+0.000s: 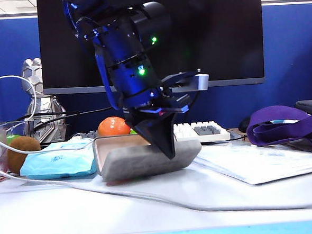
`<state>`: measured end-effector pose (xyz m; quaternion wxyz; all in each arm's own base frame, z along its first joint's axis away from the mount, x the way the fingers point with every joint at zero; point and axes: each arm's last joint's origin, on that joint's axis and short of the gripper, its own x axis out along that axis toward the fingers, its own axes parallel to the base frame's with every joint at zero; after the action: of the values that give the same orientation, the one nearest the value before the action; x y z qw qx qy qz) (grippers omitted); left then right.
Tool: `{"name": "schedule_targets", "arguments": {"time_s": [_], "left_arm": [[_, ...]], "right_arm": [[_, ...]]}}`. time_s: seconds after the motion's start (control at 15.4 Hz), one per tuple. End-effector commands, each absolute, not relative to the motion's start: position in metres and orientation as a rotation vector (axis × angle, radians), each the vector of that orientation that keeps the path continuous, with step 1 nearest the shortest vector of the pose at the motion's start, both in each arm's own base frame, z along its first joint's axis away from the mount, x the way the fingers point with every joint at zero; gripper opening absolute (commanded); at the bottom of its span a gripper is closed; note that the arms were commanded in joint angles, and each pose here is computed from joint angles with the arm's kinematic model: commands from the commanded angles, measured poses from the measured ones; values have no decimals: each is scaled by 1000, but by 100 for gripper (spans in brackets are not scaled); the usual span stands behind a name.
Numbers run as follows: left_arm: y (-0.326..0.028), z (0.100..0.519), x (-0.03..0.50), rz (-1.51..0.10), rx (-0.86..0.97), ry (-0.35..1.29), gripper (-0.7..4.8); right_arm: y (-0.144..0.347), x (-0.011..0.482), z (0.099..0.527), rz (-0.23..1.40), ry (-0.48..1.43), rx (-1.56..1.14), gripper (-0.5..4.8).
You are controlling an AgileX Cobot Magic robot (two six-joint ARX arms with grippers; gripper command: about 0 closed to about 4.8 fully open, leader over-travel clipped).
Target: Pick up the glasses, fold the temples of the glasses, place the glasses into the glasses case, and finally close the glasses case.
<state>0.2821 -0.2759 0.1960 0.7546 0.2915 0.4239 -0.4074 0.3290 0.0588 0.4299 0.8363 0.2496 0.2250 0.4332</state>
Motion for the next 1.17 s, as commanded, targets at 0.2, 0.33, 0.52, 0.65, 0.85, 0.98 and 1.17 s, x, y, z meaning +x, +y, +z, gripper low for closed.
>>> {"name": "schedule_targets", "arguments": {"time_s": [0.2,0.33,0.52,0.65,0.85,0.98,1.17], "left_arm": [[-285,244,286,-944,535,844,-5],[-289,268,289,-979,373,853,-5],[-293,284,288,-1154,191,892,-5],[-292,286,288,-1092,18,1011,-5],[-289,286,293,-864,-164,1095,-4],[-289,286,298,-696,-244,1071,-5],[-294,293,306,-559,-476,1010,-5]], "right_arm": [[58,326,436,935,436,494,-1],[58,326,436,935,436,494,-1],[58,326,436,936,436,494,-1],[58,326,436,937,436,494,-1],[58,326,436,936,436,494,-1],[59,326,436,936,436,494,-1],[59,326,436,941,437,495,-1]]}}
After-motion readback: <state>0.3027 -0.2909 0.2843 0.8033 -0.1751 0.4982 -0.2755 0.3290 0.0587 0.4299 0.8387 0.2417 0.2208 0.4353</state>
